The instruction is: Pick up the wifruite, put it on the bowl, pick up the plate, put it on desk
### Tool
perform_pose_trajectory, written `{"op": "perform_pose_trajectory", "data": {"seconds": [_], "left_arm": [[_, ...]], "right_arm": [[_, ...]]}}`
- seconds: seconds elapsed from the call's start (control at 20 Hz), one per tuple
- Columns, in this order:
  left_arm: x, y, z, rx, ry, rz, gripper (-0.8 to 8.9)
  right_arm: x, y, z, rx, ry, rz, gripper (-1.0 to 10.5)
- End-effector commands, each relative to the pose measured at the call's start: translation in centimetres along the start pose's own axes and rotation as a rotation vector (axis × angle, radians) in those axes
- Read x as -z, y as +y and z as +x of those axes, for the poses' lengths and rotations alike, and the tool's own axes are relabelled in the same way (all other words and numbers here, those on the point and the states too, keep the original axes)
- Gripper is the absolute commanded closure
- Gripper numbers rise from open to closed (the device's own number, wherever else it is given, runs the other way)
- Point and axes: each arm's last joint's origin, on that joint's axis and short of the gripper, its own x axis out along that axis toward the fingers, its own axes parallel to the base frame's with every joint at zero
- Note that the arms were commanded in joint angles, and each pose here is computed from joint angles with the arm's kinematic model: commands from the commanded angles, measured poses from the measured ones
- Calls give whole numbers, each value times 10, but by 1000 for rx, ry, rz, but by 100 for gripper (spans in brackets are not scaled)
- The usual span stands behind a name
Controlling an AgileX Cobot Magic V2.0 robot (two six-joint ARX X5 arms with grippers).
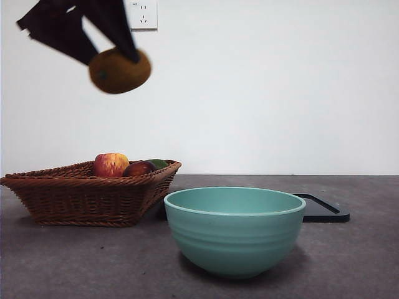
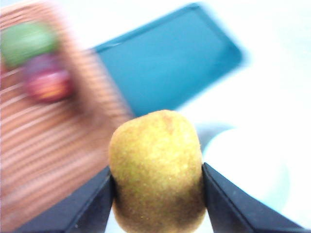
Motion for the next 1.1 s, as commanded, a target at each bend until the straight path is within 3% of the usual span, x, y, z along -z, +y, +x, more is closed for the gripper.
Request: {"op": "perform_pose_trajectory", "data": {"seconds": [0.05,0.2,0.5,1.1], "left_arm": [[-3,-20,7,61,19,43,578],[2,-46,32,128,94,112,578],[13,-73,88,174,205,174,578],[40,-91,151,142,335,256,566]], "right_arm": [[-4,2,-2,-3,-16,-5,485],[-4,2,-2,-2,-18,-6,485],[-4,2,-2,-2,-18,-6,485],[-4,2,-2,4,-18,-6,485]]}}
